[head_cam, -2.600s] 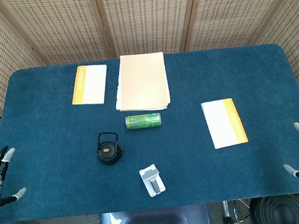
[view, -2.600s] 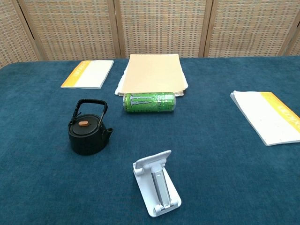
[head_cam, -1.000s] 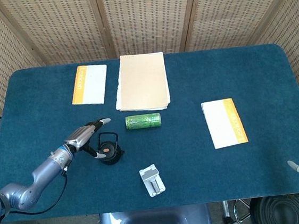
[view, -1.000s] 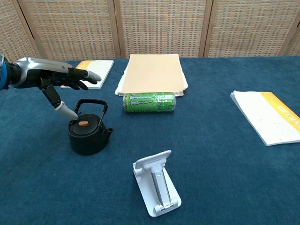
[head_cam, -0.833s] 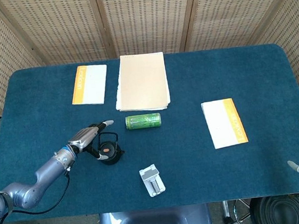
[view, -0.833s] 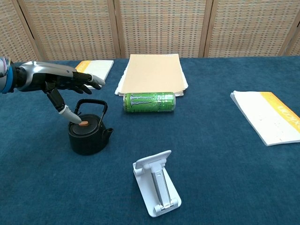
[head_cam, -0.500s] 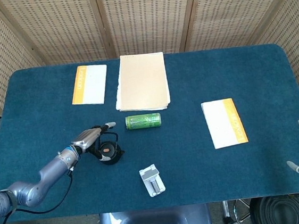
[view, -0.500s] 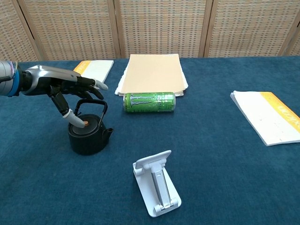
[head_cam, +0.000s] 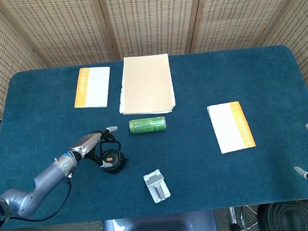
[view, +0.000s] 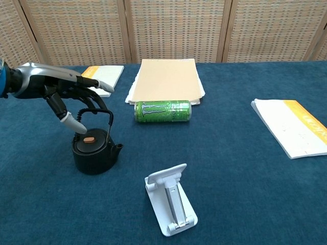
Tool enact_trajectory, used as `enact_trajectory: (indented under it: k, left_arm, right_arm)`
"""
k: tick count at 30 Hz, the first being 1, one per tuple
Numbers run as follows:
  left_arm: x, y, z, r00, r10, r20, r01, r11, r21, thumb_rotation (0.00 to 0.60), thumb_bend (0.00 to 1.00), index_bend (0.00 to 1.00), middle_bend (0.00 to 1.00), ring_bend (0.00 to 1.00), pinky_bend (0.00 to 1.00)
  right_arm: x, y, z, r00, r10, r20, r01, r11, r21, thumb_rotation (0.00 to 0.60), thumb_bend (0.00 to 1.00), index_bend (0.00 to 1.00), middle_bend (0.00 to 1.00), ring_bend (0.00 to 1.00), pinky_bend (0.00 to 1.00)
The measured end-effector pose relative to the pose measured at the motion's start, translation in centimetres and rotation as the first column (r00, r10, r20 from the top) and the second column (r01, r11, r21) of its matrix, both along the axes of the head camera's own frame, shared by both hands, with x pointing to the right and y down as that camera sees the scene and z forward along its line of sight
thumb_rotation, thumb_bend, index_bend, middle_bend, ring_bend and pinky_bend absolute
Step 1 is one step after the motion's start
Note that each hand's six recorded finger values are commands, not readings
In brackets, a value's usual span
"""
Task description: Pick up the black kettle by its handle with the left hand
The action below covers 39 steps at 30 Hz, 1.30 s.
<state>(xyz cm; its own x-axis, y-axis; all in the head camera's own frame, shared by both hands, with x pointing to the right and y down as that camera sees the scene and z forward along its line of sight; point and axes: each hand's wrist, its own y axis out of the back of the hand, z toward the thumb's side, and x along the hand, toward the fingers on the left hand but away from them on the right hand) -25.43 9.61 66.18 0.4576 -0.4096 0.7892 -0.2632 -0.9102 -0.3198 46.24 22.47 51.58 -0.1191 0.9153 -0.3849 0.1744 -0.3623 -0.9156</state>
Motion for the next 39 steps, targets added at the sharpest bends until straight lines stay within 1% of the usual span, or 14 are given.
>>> enact_trajectory:
  k: [4, 7, 11, 15, 17, 19, 22, 25, 31, 34, 39]
  left_arm:
    - [-0.2, 0.5, -1.3, 0.999, 0.033, -0.018, -0.033, 0.999, 0.026, 0.600, 0.00, 0.00, 0.24, 0.23, 0.00]
    - [-0.3, 1.2, -2.5, 0.996, 0.081, -0.025, -0.079, 0.995, 0.055, 0.600, 0.00, 0.00, 0.24, 0.23, 0.00]
    - [-1.0, 2.8, -4.0, 0.985, 0.169, -0.014, -0.167, 0.982, 0.091, 0.600, 0.00, 0.01, 0.24, 0.23, 0.00]
    - [-1.9, 4.7, -4.7, 0.974, 0.228, 0.007, -0.228, 0.969, 0.092, 0.600, 0.00, 0.04, 0.24, 0.23, 0.00]
    - [-2.4, 5.4, -4.9, 0.971, 0.240, 0.012, -0.240, 0.966, 0.095, 0.600, 0.00, 0.05, 0.24, 0.23, 0.00]
    - [-2.7, 5.7, -5.1, 0.970, 0.242, 0.015, -0.242, 0.964, 0.107, 0.600, 0.00, 0.08, 0.24, 0.23, 0.00]
    - [-3.3, 6.2, -5.0, 0.966, 0.256, 0.034, -0.258, 0.961, 0.103, 0.600, 0.00, 0.15, 0.24, 0.23, 0.00]
    - [-3.5, 6.6, -4.7, 0.960, 0.274, 0.050, -0.277, 0.958, 0.077, 0.600, 0.00, 0.18, 0.24, 0.23, 0.00]
    - [-2.9, 7.3, -4.1, 0.948, 0.311, 0.061, -0.314, 0.948, 0.045, 0.600, 0.00, 0.22, 0.24, 0.23, 0.00]
    - [-2.4, 7.3, -3.9, 0.948, 0.313, 0.057, -0.316, 0.948, 0.040, 0.600, 0.00, 0.24, 0.25, 0.23, 0.00]
    - [-1.9, 7.4, -3.5, 0.948, 0.312, 0.056, -0.314, 0.949, 0.028, 0.600, 0.00, 0.24, 0.25, 0.23, 0.00]
  right_arm:
    - [-0.1, 0.0, -0.1, 1.000, -0.003, 0.001, 0.003, 1.000, 0.001, 0.600, 0.00, 0.00, 0.00, 0.00, 0.00]
    - [-0.2, 0.1, -0.1, 1.000, -0.006, 0.001, 0.006, 1.000, 0.001, 0.600, 0.00, 0.00, 0.00, 0.00, 0.00]
    - [-0.3, 0.2, -0.1, 1.000, -0.010, 0.002, 0.010, 1.000, 0.000, 0.600, 0.00, 0.00, 0.00, 0.00, 0.00]
    - [-0.4, 0.2, -0.1, 1.000, -0.013, 0.002, 0.013, 1.000, 0.001, 0.600, 0.00, 0.00, 0.00, 0.00, 0.00]
    - [-0.5, 0.3, -0.1, 1.000, -0.015, 0.002, 0.015, 1.000, 0.001, 0.600, 0.00, 0.00, 0.00, 0.00, 0.00]
    - [-0.6, 0.3, -0.1, 1.000, -0.017, 0.002, 0.017, 1.000, 0.000, 0.600, 0.00, 0.00, 0.00, 0.00, 0.00]
    - [-0.7, 0.3, 0.0, 1.000, -0.020, 0.001, 0.020, 1.000, -0.002, 0.600, 0.00, 0.00, 0.00, 0.00, 0.00]
    - [-0.6, 0.3, 0.0, 1.000, -0.019, 0.000, 0.019, 1.000, -0.001, 0.600, 0.00, 0.00, 0.00, 0.00, 0.00]
    - [-0.6, 0.3, 0.0, 1.000, -0.018, 0.000, 0.018, 1.000, -0.003, 0.600, 0.00, 0.00, 0.00, 0.00, 0.00]
    - [-0.6, 0.3, 0.0, 1.000, -0.017, 0.000, 0.017, 1.000, -0.002, 0.600, 0.00, 0.00, 0.00, 0.00, 0.00]
    - [-0.5, 0.2, 0.0, 1.000, -0.015, 0.002, 0.015, 1.000, 0.000, 0.600, 0.00, 0.00, 0.00, 0.00, 0.00]
